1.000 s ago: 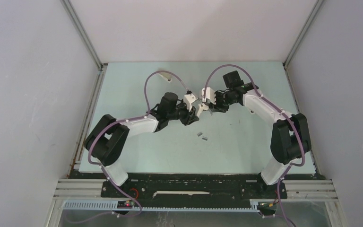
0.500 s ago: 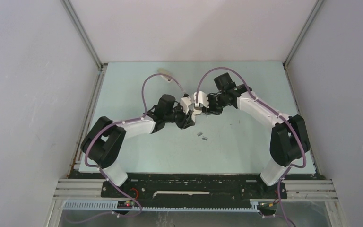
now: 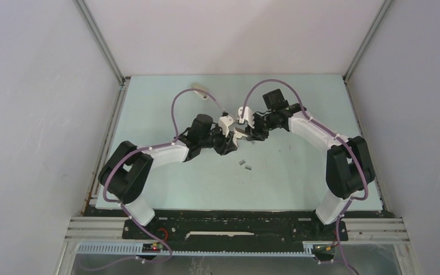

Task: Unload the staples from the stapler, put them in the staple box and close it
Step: Unload the staple at the center of the board, then place the stapler at the center of the board.

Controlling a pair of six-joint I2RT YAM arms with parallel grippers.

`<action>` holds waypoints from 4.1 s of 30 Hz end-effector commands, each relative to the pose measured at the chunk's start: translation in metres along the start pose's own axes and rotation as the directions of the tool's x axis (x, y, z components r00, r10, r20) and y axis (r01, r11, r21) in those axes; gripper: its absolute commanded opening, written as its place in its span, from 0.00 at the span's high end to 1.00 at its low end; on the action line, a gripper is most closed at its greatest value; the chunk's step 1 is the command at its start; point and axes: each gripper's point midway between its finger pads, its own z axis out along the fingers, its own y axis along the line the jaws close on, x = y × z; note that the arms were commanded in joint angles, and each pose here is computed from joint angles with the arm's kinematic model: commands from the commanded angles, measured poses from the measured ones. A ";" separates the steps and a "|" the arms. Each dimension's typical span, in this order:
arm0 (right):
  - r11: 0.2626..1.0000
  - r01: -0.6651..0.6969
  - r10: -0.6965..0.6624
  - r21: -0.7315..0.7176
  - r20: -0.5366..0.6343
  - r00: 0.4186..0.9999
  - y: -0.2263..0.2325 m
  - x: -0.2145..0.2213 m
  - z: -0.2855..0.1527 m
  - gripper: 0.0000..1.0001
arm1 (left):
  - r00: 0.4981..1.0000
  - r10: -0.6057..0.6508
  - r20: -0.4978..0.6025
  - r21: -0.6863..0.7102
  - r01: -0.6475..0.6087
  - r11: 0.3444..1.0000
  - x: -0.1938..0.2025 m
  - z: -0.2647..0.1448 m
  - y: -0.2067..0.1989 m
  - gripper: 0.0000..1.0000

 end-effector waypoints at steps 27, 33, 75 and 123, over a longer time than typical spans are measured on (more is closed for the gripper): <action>0.831 -0.282 0.429 -0.479 0.232 0.873 0.097 -0.084 -0.037 0.33 | 0.918 -0.327 0.226 0.177 0.292 0.940 -0.062 -0.055 -0.032 0.93; 0.862 -0.268 0.407 -0.431 0.270 0.872 0.090 -0.088 -0.060 0.15 | 0.898 -0.356 0.259 0.122 0.336 0.934 -0.045 -0.082 -0.029 0.94; 0.869 -0.325 0.453 -0.374 0.333 0.827 0.080 -0.055 -0.086 0.12 | 0.200 -0.731 0.652 -0.423 0.896 -0.132 0.087 -0.250 0.126 1.00; 0.897 -0.306 0.415 -0.318 0.374 0.829 0.081 -0.050 -0.100 0.11 | 0.436 -0.548 0.714 -0.294 0.897 0.330 0.011 -0.279 0.158 0.32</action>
